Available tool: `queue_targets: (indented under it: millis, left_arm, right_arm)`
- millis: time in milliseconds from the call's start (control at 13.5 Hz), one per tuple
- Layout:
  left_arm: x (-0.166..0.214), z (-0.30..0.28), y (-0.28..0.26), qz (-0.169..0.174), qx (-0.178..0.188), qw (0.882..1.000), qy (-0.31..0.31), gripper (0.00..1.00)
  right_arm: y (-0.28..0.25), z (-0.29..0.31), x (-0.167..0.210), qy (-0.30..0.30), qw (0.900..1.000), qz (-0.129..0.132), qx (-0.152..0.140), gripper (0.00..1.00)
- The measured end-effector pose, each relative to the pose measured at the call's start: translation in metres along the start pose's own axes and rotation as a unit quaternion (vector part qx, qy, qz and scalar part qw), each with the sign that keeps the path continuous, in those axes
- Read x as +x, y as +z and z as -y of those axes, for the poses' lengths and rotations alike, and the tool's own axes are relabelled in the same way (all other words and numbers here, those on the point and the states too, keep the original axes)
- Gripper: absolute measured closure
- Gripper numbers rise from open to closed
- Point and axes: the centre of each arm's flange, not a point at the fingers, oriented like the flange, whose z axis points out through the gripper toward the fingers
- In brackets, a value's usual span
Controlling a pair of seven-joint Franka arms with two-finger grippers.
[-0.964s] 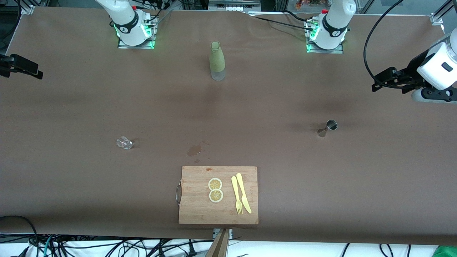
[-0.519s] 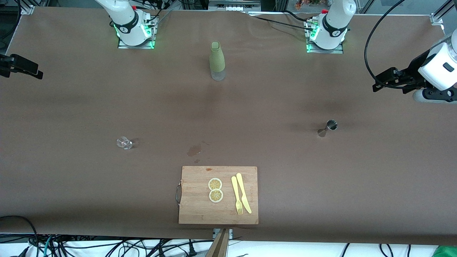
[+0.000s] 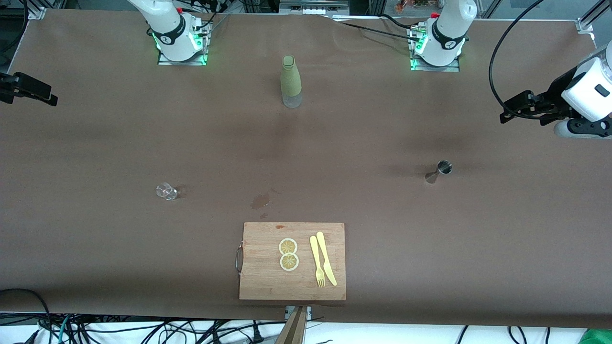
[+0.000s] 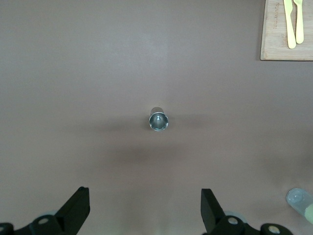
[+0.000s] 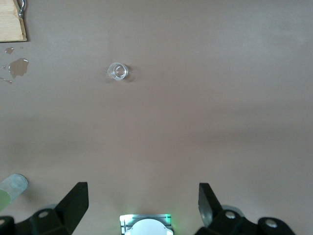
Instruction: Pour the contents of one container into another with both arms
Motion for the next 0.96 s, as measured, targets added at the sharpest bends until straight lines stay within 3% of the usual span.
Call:
queue_targets:
  millis: [964]
  left_arm:
    - [0.002,0.009,0.004,0.007,0.0,1.0,-0.008,0.0]
  right_arm:
    - [0.0,-0.001,0.0,0.001,1.0,0.0,0.0,0.0]
